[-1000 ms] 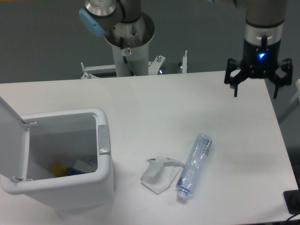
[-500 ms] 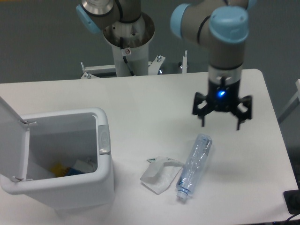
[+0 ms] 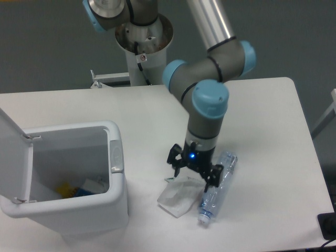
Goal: Place the trash in the trash can
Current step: 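Close the gripper on the white tissue and lift it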
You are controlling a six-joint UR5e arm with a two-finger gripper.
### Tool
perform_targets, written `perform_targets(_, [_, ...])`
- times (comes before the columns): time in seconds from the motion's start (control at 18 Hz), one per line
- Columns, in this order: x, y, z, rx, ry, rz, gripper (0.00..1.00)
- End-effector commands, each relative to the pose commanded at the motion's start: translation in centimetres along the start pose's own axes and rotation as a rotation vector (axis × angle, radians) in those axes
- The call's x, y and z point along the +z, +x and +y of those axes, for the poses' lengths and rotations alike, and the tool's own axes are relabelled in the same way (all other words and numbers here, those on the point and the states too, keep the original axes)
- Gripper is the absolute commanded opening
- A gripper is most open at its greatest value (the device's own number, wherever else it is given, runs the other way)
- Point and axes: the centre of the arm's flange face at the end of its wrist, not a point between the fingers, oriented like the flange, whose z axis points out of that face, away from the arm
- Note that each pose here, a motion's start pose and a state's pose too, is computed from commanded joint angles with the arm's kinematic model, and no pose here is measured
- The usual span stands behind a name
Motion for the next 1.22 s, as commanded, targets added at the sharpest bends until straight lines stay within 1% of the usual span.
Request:
perform_targets(0.17, [1.2,0.9,0.0,0.008,-0.013,0.02,1.0])
perform_targets(0.22, [1.9,1.5,-0.5,0.021,-0.018,0.026,0.99])
perform_targets(0.33, [2.6,1.7,-0.6,0.019,-0.022,0.03,0.8])
perform_targets(0.39, [2.7,1.7,-0.7,0.02,-0.021,0.028,0.68])
perform_targets(0.5, [2.7,1.9,-0.7,0.012,-0.022,0.031,0.27])
perform_targets(0.56, [2.7,2.0,-0.8,0.007,-0.022,0.03,0.11])
perform_targets(0.61, [2.7,1.9,-0.8,0.006,-0.022,0.03,0.07])
perform_targets(0.89, [2.2,1.6,-1.1,0.001,-0.012,0.018,0.0])
perform_targets(1.06, [1.9,1.6,-1.3,-0.023,-0.008,0.014,0.0])
perform_targets(1.22, [0.8,1.4,-1.7,-0.025,0.006,0.0,0.0])
